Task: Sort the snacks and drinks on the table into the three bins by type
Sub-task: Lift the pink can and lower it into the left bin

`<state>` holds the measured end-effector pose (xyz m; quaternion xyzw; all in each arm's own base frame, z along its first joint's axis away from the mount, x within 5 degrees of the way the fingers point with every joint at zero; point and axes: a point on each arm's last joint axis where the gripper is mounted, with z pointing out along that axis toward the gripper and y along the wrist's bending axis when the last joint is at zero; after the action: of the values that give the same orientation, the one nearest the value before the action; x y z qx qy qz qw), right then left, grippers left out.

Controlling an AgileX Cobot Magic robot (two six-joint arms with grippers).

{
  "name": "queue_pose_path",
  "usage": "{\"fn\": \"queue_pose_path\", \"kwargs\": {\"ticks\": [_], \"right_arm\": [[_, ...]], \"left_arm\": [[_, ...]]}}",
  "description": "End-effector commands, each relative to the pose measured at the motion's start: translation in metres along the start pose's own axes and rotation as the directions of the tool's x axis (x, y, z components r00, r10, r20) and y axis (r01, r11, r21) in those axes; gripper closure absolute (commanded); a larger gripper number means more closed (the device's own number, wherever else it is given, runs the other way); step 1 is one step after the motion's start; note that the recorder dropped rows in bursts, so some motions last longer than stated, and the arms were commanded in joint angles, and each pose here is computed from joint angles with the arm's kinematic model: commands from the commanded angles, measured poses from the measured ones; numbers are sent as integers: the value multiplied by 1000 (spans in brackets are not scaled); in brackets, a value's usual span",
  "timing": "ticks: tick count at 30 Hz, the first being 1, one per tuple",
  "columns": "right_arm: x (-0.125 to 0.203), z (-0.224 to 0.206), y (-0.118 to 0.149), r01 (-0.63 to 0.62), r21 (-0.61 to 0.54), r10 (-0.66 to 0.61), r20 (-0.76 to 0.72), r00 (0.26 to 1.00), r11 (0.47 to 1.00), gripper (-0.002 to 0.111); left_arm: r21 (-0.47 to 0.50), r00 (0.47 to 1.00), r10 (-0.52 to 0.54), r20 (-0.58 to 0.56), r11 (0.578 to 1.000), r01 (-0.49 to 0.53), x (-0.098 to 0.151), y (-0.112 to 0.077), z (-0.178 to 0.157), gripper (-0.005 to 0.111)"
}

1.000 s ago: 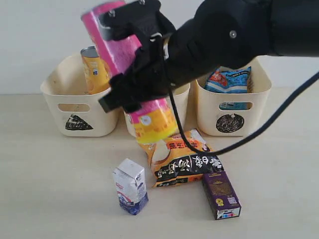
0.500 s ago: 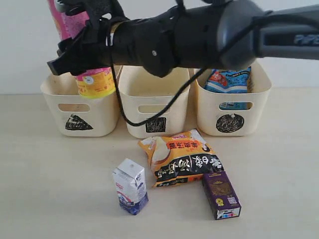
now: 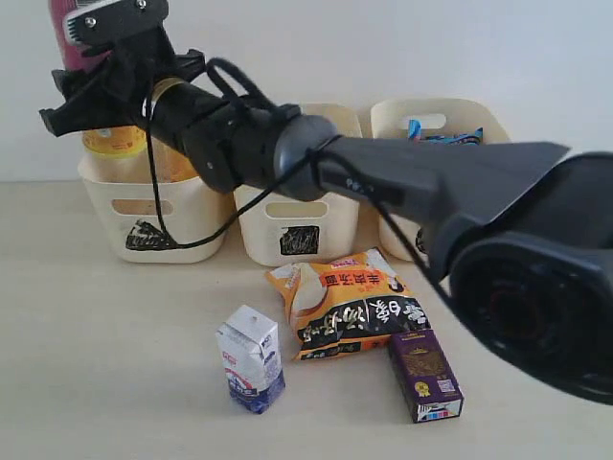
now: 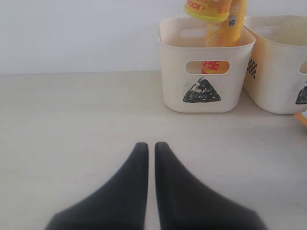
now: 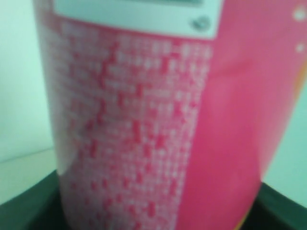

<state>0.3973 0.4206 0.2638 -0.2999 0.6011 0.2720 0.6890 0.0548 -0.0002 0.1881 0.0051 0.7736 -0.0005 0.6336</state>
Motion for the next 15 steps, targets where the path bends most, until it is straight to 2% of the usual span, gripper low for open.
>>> {"fn": "queue_pose_path", "kwargs": {"ticks": [1,7,15], "right_arm": [[4,14,0,1,4,-1,116,993,1000,108],[20,26,-12,16,32,-22,172,985,999,108],[48,29,-32,33,68,-43,154,987,997,108]], "left_arm": [[-2,1000,0,6,1000,0,0,0,0,103],[-2,1000,0,9,1000,0,0,0,0,103],[-2,1000,0,9,1000,0,0,0,0,103]]}}
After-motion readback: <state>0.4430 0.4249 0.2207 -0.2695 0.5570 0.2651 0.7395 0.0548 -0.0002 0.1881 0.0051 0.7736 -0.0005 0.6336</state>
